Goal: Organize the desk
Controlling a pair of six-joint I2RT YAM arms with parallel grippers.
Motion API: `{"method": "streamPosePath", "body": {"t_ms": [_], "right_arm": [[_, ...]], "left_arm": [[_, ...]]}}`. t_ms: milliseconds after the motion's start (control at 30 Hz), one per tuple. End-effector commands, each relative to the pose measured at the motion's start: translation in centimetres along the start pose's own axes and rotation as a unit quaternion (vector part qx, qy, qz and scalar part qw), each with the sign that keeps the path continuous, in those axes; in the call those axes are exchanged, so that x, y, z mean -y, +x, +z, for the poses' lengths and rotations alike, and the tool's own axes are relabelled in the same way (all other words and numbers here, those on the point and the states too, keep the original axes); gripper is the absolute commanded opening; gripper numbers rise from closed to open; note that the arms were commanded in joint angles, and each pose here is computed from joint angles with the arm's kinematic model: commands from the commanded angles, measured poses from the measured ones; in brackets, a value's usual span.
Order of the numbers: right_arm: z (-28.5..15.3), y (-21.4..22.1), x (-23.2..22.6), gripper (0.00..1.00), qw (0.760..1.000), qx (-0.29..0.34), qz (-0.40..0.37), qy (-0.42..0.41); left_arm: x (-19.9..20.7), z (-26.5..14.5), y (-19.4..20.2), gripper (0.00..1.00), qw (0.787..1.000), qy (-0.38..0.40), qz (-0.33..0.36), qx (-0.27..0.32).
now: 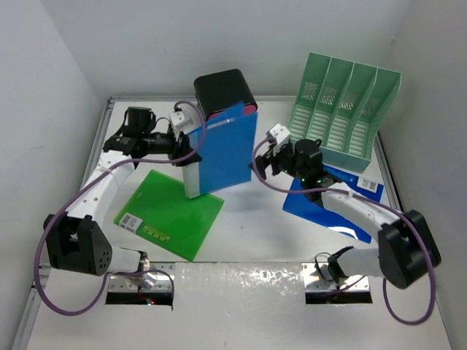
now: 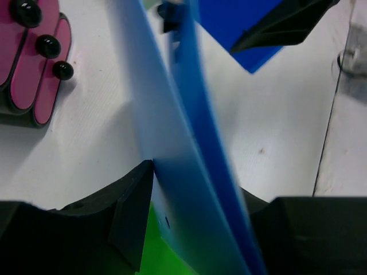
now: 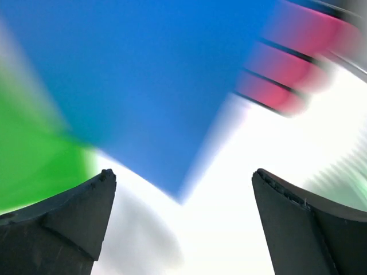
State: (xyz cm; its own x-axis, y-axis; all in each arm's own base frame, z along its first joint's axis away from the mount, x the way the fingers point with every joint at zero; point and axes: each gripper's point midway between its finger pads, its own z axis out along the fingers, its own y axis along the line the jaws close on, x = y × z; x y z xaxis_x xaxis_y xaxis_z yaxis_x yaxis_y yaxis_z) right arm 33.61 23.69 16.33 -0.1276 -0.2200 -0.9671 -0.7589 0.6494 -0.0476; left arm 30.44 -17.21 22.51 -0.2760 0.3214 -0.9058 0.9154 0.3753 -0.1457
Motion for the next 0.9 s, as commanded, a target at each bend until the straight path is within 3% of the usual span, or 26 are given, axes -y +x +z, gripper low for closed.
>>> {"method": "streamPosePath", "body": {"t_ms": [0,67,133,300,467,633,867], "right_arm": [[-6.7,0.1,9.2,0.99,0.944,-0.070,0.060,0.316],[-9.8,1.0,10.2,0.99,0.917,-0.087,0.079,0.381],[-12.9,0.6,10.7,0.99,0.896,-0.061,0.091,0.430],[-16.4,2.8,9.5,0.99,0.880,-0.064,0.126,0.453],[-19.5,6.3,9.3,0.99,0.839,-0.113,0.152,0.510],[-20.4,9.0,8.6,0.99,0.830,-0.141,0.158,0.516],[-22.6,9.5,8.2,0.99,0.814,-0.115,0.179,0.541]], "left_arm": [[-0.7,-0.1,-7.0,0.00,0.994,-0.066,-0.036,0.077],[-0.5,0.5,-8.4,0.00,0.992,-0.081,-0.043,0.086],[0.2,1.6,-9.8,0.00,0.990,-0.092,-0.056,0.095],[2.3,3.4,-14.7,0.00,0.984,-0.109,-0.053,0.132],[3.9,4.5,-20.5,0.00,0.974,-0.128,-0.055,0.181],[5.1,7.1,-25.9,0.00,0.967,-0.140,-0.049,0.205],[2.0,11.3,-33.3,0.00,0.947,-0.178,-0.033,0.265]]}}
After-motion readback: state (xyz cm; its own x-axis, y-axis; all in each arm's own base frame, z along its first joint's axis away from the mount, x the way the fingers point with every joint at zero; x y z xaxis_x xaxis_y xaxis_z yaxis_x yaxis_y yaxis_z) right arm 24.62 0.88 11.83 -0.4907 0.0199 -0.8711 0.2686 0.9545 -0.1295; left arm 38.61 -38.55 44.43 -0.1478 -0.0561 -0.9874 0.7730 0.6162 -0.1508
